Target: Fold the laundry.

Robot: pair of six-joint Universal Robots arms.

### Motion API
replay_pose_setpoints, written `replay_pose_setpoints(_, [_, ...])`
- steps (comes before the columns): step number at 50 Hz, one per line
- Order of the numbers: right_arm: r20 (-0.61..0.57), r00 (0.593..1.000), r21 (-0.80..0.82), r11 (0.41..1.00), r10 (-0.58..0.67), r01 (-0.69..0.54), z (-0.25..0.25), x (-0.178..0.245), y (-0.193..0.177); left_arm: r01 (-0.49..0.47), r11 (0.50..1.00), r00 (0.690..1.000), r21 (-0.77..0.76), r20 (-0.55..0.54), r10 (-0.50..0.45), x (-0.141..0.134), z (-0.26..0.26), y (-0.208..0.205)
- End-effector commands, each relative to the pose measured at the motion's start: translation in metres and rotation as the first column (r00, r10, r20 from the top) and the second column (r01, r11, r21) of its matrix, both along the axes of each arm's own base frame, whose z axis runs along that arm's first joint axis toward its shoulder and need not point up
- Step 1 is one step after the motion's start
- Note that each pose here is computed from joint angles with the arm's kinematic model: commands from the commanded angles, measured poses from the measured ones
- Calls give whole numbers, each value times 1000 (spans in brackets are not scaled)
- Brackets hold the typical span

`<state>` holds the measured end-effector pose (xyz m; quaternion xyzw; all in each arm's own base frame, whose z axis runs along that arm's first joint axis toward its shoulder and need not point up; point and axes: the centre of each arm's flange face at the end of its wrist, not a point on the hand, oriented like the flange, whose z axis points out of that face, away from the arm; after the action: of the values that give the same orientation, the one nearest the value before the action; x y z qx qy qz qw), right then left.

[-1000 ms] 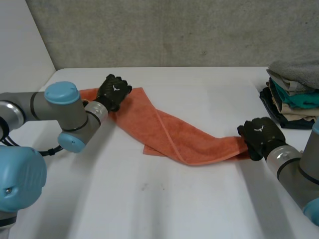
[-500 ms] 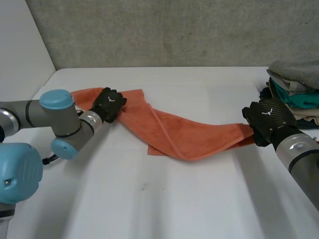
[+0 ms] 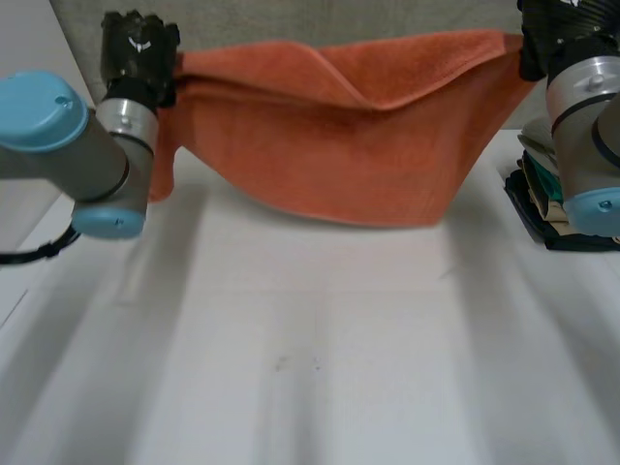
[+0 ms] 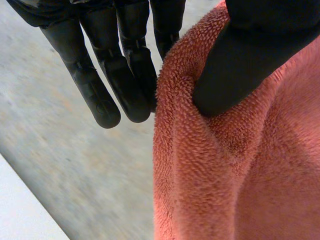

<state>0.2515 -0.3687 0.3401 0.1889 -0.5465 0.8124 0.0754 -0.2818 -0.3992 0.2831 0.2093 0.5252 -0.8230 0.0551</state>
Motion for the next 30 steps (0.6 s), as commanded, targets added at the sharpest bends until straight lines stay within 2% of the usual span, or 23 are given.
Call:
replay_pose_setpoints(1, [-36,996,91,993,78,-74,-32,24,19,72,950,989,304,103,-108,1,-58,107])
replay_pose_setpoints(7, [-69,993,169,982,92,-79,-59,26,26,112,850,956,515,177,-233,5,-110,188])
replay_pose_setpoints(11, [-98,991,211,975,94,-71,-74,24,30,129,789,929,600,206,-309,4,-120,221])
replay_pose_setpoints(15, [-119,989,241,969,88,-58,-85,19,33,115,752,919,649,218,-328,8,-112,229])
replay_pose_setpoints(17, [-124,988,253,966,87,-53,-89,17,34,118,758,922,641,213,-324,7,-102,226])
replay_pose_setpoints(22, [-134,987,284,958,91,-50,-98,15,38,107,837,957,536,173,-233,9,-62,184])
replay_pose_setpoints(26, [-144,984,318,947,103,-53,-109,13,43,114,883,971,455,136,-196,7,-43,154])
replay_pose_setpoints(29, [-154,980,348,935,126,-65,-116,13,49,151,872,966,466,119,-231,-2,-53,139])
replay_pose_setpoints(30, [-154,979,357,931,133,-71,-117,13,51,179,854,957,488,113,-265,-8,-64,132])
